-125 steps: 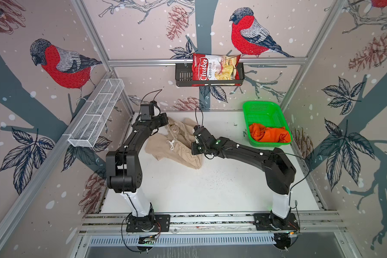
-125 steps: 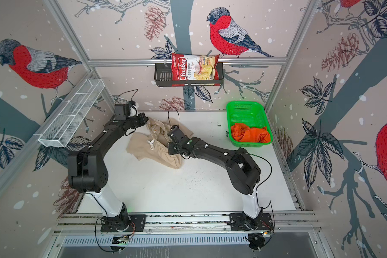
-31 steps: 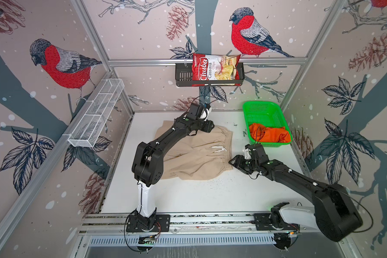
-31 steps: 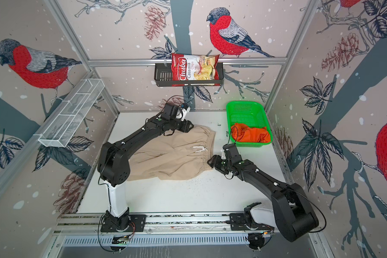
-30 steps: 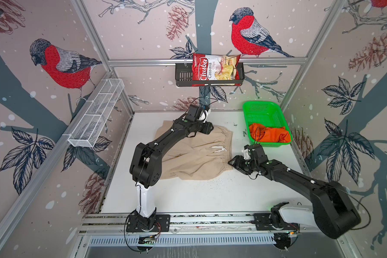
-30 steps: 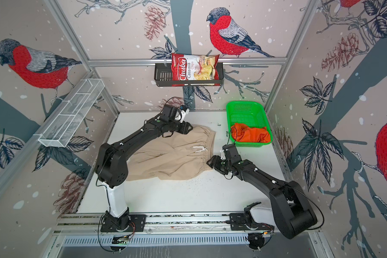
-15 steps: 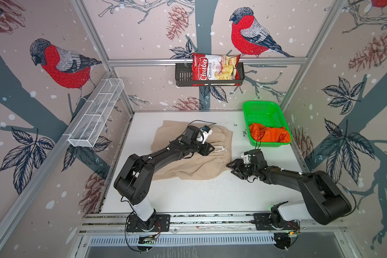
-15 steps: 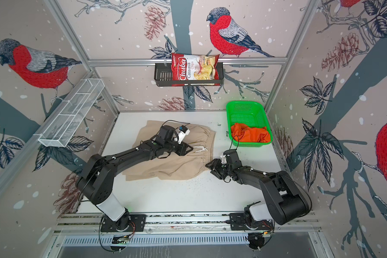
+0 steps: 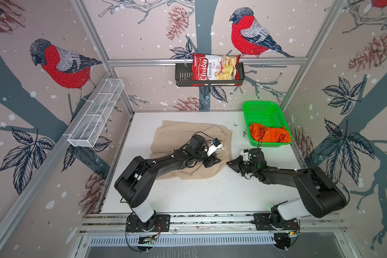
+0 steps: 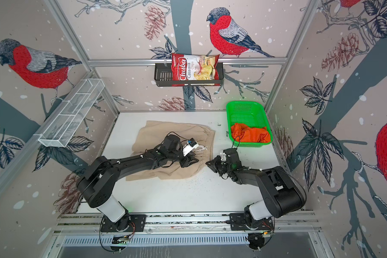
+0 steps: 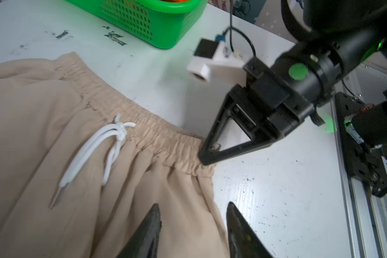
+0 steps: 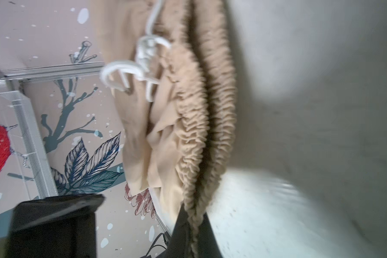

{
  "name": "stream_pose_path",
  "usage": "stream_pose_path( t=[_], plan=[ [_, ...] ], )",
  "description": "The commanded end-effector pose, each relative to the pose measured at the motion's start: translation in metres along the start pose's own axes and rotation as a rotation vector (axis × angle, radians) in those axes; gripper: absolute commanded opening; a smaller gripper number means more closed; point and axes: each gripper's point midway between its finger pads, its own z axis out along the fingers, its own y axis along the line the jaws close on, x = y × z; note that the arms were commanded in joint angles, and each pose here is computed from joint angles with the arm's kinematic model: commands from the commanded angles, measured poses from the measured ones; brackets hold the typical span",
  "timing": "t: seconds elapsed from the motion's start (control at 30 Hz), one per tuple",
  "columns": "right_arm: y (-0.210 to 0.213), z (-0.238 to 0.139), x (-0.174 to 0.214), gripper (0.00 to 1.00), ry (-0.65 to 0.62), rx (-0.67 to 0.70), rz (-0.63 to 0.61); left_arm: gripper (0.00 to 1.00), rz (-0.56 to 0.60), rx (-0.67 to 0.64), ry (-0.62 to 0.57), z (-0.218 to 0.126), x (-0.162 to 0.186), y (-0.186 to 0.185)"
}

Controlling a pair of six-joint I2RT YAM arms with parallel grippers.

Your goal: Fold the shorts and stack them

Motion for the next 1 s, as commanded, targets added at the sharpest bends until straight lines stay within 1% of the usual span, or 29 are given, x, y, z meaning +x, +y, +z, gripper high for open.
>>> stream_pose_path(
  t=[0.0,0.07,0.13,0.23,0.27,0.33,0.37,0.43,0.47,0.53,0.6,0.63,0.67,0.7,0.77,0.8,0.87,0.97],
  plan=[
    [0.021,-0.005,-0.005,0.06,-0.031,-0.029,-0.037,0.49,0.134,0.037,0.015,0.006,0.001,-0.013],
    [0.034,-0.007,-0.006,0.07,-0.042,-0.038,-0.053,0.5,0.18,0.06,0.015,0.01,0.001,-0.022],
    [0.043,-0.009,-0.007,0.07,-0.046,-0.042,-0.067,0.5,0.195,0.046,0.007,0.013,-0.002,-0.023],
    [0.053,-0.011,-0.007,0.07,-0.049,-0.047,-0.083,0.5,0.186,0.005,0.004,0.016,-0.005,-0.016],
    [0.056,-0.012,-0.007,0.07,-0.049,-0.052,-0.085,0.49,0.181,-0.02,0.003,0.017,-0.007,-0.012],
    [0.061,-0.012,-0.005,0.08,-0.047,-0.062,-0.087,0.46,0.18,-0.028,0.012,0.019,-0.005,-0.009],
    [0.064,-0.013,-0.005,0.08,-0.048,-0.07,-0.088,0.42,0.178,-0.025,0.016,0.021,-0.003,-0.009],
    [0.07,-0.015,-0.005,0.08,-0.05,-0.083,-0.092,0.27,0.168,-0.028,0.025,0.023,0.0,-0.009],
    [0.073,-0.016,-0.005,0.09,-0.051,-0.091,-0.097,0.21,0.175,-0.045,0.007,0.023,-0.012,-0.006],
    [0.077,-0.018,-0.004,0.09,-0.049,-0.1,-0.098,0.17,0.158,-0.077,0.011,0.024,-0.013,-0.001],
    [0.078,-0.02,-0.004,0.11,-0.052,-0.104,-0.099,0.11,0.151,-0.089,0.016,0.024,-0.013,0.001],
    [0.077,-0.021,-0.003,0.13,-0.054,-0.103,-0.093,0.06,0.15,-0.091,0.016,0.023,-0.013,0.002],
    [0.075,-0.023,-0.004,0.18,-0.057,-0.103,-0.085,0.0,0.152,-0.09,0.016,0.022,-0.013,0.001],
    [0.072,-0.024,-0.004,0.26,-0.058,-0.101,-0.072,0.0,0.155,-0.083,0.018,0.022,-0.013,0.0],
    [0.064,-0.025,-0.004,0.48,-0.054,-0.101,-0.038,0.0,0.164,-0.054,0.017,0.021,-0.011,-0.006],
    [0.061,-0.023,-0.003,0.53,-0.046,-0.099,-0.019,0.0,0.165,-0.04,0.019,0.022,-0.01,-0.008],
    [0.056,-0.019,-0.002,0.59,-0.017,-0.096,0.018,0.0,0.166,-0.009,0.023,0.022,-0.008,-0.014],
    [0.056,-0.014,0.001,0.61,0.004,-0.136,0.064,0.0,0.168,0.005,0.021,0.021,-0.007,-0.017]
  ],
)
